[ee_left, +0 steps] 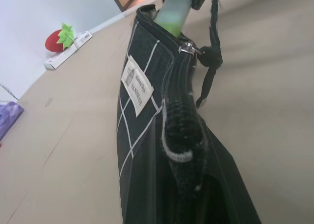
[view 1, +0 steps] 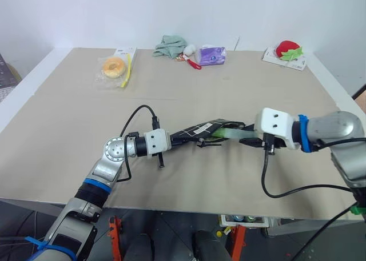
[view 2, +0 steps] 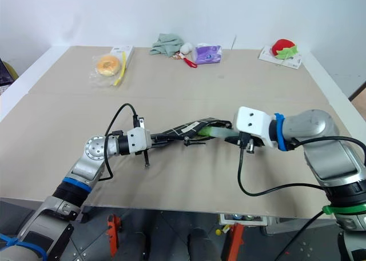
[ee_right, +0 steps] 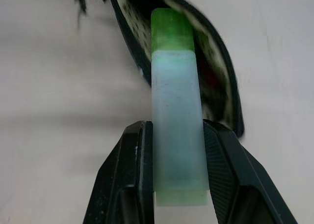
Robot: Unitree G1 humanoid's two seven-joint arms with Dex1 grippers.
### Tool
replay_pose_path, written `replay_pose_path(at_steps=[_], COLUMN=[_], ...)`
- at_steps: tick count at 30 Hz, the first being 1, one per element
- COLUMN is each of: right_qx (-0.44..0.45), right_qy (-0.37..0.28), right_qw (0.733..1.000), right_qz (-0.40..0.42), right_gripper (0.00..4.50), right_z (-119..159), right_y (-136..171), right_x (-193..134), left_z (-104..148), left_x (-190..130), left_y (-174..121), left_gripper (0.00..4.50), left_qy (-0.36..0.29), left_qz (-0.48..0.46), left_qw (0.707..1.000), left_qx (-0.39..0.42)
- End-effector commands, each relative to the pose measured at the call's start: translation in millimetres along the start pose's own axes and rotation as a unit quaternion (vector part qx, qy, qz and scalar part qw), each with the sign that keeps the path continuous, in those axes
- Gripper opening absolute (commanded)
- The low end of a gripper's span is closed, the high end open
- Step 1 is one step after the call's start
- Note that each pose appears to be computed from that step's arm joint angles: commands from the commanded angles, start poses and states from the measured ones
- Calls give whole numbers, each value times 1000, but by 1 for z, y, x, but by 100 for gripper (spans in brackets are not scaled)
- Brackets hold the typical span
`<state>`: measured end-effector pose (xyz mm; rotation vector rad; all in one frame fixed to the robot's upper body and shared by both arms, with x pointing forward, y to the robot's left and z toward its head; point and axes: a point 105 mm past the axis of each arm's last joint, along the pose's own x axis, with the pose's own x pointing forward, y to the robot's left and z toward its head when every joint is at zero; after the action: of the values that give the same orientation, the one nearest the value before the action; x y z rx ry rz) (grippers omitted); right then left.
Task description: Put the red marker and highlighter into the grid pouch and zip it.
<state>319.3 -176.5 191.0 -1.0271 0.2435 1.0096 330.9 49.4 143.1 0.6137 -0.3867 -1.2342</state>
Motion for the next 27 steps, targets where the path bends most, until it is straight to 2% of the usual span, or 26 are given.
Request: replay_pose_path(at_steps=[1, 10, 15, 20, 21, 22, 27], right_qx=[-63, -152, -137, -62, -47, -31, 35], right_qy=[-12, -49, -72, -104, -113, -122, -174], right_qw=[998, 987, 988, 993, 992, 992, 984], right_qz=[6, 17, 12, -5, -9, -12, -28], right_gripper=[104, 104, 104, 351, 413, 447, 447], right_z=[19, 52, 60, 62, 63, 63, 70], right_y=[-1, 3, 0, -13, -15, -16, -19], right_x=[6, 36, 37, 14, 9, 3, -16], left_z=[11, 14, 14, 13, 13, 13, 12], left_x=[0, 3, 4, 3, 3, 3, 4], left_y=[10, 9, 9, 9, 8, 8, 7], left_gripper=[0, 0, 0, 0, 0, 0, 0], left_qy=[-14, -20, -21, -20, -20, -20, -21], left_qz=[9, 6, 7, 9, 9, 8, 7], left_qw=[1000, 1000, 1000, 1000, 1000, 1000, 1000], left_qx=[22, 21, 19, 16, 16, 15, 11])
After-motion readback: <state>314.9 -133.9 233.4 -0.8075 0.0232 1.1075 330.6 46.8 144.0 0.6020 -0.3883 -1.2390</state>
